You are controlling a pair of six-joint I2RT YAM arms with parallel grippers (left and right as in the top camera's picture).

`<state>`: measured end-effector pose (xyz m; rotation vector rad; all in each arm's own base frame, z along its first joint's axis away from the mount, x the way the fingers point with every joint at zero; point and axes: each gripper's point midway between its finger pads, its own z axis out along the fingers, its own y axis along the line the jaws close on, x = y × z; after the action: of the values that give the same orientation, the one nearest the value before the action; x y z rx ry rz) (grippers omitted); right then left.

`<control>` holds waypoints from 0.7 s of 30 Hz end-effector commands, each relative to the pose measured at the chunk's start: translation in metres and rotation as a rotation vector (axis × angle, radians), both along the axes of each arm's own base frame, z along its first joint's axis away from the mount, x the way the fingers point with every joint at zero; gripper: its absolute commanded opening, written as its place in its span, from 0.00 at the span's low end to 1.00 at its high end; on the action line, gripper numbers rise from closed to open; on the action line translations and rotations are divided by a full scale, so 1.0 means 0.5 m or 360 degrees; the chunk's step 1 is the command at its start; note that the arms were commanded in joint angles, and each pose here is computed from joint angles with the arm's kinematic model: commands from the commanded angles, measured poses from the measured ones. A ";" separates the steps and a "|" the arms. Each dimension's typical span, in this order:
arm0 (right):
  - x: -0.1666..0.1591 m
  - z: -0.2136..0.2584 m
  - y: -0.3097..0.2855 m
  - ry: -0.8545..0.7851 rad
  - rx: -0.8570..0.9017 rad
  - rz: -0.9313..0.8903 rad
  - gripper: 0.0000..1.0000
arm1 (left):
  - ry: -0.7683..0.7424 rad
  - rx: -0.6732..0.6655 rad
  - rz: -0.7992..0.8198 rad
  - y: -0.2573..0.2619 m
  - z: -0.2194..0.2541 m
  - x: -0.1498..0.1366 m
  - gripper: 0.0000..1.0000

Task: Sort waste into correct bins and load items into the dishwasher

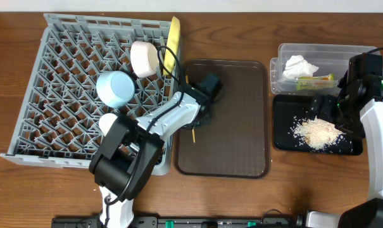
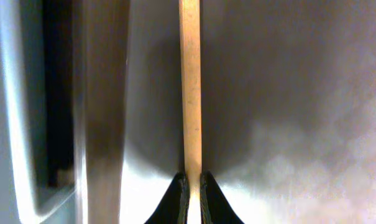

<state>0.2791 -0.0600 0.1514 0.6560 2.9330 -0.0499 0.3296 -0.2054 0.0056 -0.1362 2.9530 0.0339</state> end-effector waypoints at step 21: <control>0.001 0.009 -0.005 -0.0018 -0.0012 0.0018 0.99 | -0.0219 -0.0030 -0.0235 0.156 0.294 -0.052 0.07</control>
<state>0.2783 -0.0599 0.1513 0.6465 2.9383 -0.0508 0.2964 -0.1428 0.1589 0.0805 2.8000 -0.0661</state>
